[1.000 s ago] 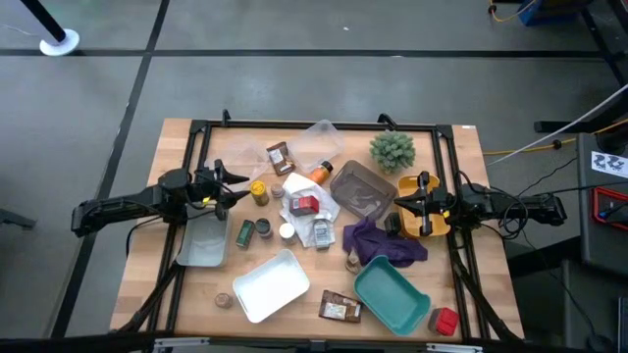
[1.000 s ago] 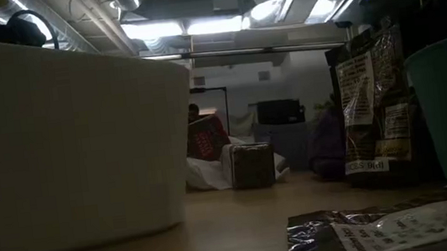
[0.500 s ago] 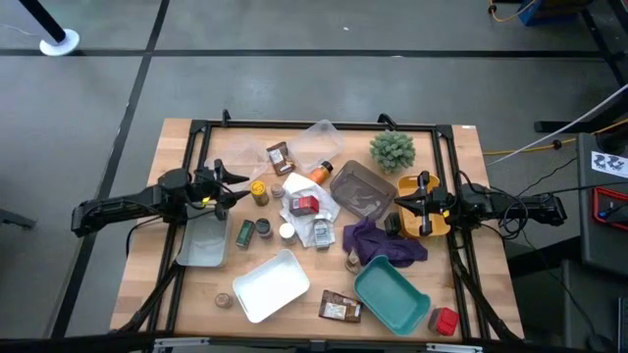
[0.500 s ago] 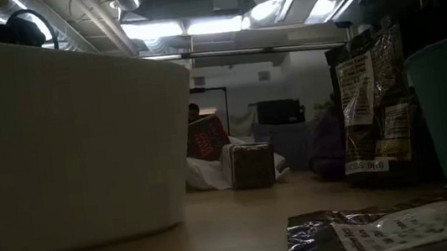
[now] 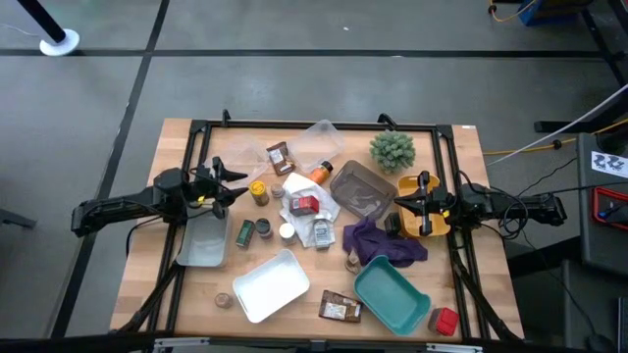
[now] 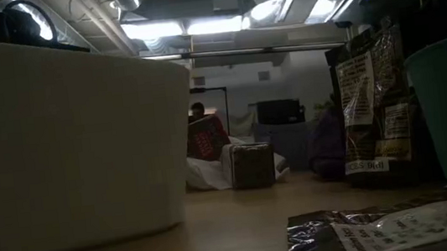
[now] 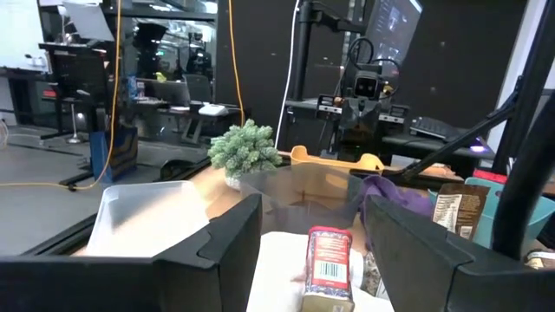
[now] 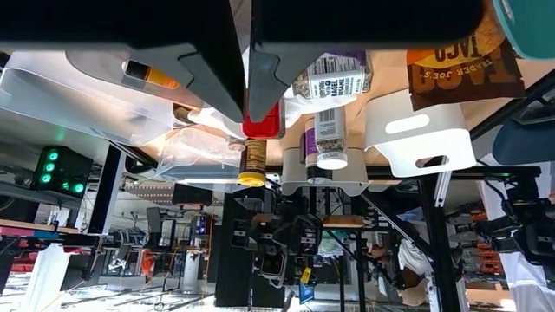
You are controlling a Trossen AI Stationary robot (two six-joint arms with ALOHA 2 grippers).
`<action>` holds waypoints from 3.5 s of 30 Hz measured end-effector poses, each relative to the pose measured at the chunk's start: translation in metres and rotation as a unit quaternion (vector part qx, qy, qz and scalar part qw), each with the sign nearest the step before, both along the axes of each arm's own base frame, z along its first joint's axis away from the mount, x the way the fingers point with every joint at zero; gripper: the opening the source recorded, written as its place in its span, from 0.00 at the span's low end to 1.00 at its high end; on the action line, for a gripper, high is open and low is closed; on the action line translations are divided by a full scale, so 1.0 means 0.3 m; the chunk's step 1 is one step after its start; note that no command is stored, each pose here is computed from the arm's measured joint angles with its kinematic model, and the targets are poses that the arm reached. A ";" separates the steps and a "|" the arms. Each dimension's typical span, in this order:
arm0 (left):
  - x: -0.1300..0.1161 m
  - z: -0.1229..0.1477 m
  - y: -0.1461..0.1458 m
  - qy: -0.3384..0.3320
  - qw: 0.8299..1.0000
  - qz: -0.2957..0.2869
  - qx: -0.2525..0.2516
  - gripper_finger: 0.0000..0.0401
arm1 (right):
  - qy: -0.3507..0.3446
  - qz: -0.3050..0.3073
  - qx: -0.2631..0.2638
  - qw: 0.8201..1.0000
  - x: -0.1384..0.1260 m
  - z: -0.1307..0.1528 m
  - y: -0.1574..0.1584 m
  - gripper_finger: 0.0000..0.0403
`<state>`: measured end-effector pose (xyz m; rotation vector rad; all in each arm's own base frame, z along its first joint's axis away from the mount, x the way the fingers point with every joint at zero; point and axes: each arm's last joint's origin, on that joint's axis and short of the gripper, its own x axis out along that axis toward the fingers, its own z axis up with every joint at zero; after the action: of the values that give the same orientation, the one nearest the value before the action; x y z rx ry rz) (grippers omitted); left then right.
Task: Sort spices by type
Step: Put the yellow spice bottle into the left transparent bin
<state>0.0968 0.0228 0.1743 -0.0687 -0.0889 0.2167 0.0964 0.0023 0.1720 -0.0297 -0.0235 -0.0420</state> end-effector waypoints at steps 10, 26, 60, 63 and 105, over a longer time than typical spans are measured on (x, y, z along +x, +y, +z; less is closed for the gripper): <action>0.000 0.001 0.002 -0.010 0.999 0.005 -0.036 0.48 | 0.000 0.003 0.001 1.000 0.000 0.000 0.001 0.05; 0.042 0.154 0.013 0.022 0.999 0.014 -0.040 0.48 | -0.061 -0.079 0.078 0.992 -0.004 0.031 -0.016 0.58; 0.359 0.346 0.113 0.417 0.890 0.150 -0.106 0.57 | -0.069 -0.072 0.078 0.992 -0.005 0.038 -0.015 0.70; 0.367 0.335 0.121 0.421 0.884 0.171 -0.109 0.62 | -0.068 -0.072 0.078 0.992 -0.005 0.038 -0.015 0.70; 0.403 0.206 0.103 0.519 0.803 0.166 -0.243 0.63 | -0.048 -0.074 0.072 0.993 -0.004 0.027 -0.015 0.70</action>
<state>0.2178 0.0537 0.2361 -0.4423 1.0747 0.6022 0.0954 -0.0022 0.1800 0.1157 -0.1154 -0.1924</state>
